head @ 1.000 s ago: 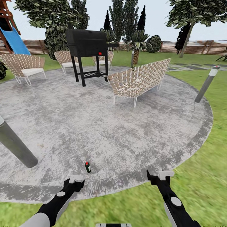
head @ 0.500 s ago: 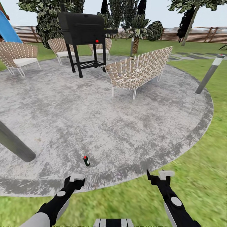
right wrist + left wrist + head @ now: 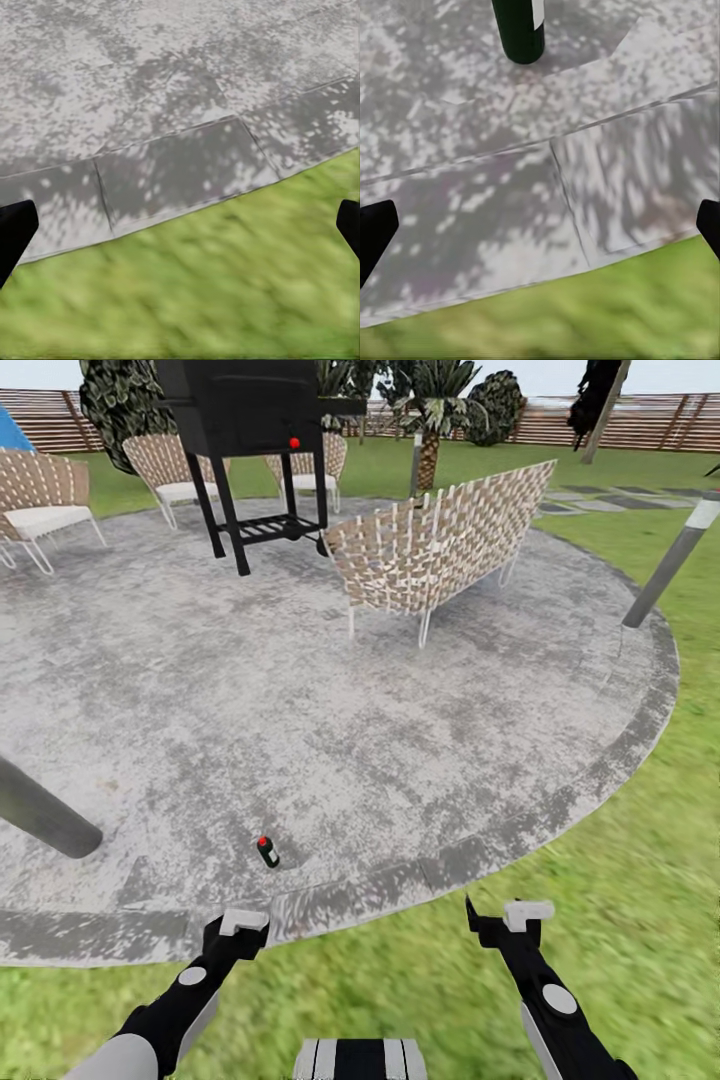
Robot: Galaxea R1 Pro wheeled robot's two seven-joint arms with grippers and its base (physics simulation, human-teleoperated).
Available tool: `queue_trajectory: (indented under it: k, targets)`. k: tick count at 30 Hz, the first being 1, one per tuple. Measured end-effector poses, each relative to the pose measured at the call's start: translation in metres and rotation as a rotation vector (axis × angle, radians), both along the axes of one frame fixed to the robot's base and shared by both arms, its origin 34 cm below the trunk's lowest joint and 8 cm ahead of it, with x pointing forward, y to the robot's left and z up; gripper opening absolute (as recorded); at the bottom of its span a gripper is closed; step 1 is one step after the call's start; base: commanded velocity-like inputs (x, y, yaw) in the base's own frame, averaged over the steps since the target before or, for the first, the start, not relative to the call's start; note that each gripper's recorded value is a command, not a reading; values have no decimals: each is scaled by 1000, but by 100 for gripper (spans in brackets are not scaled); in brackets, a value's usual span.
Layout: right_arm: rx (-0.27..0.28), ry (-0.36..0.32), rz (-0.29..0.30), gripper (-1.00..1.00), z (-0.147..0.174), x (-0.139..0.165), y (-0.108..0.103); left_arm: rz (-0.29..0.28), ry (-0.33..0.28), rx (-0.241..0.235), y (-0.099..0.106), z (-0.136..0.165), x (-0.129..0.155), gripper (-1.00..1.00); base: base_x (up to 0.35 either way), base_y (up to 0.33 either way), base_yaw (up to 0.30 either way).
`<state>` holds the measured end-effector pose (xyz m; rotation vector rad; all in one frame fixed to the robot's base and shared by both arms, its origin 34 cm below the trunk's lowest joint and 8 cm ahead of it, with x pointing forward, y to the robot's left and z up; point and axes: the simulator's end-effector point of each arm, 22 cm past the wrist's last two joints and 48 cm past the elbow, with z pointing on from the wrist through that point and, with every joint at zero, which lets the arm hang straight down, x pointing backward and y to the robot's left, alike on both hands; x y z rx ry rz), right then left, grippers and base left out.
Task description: Pick up the pesticide atomizer in the garden and spray insectifuge to fully cover both potted plants in the garden.
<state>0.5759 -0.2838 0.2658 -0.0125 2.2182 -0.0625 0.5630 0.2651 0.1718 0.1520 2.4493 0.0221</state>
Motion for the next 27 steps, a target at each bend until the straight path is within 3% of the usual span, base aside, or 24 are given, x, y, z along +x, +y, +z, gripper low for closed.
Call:
queue_trajectory:
  k: [11,21,27]
  targets:
    - [0,62,0,100,-31,-16,0,-1,58,1,1,-30,-21,100,0,0,-62]
    - [0,74,0,100,-37,-19,0,-1,63,3,2,-34,-24,100,5,0,-25]
    - [0,75,0,100,-37,-19,0,4,62,3,4,-34,-24,100,250,0,-1]
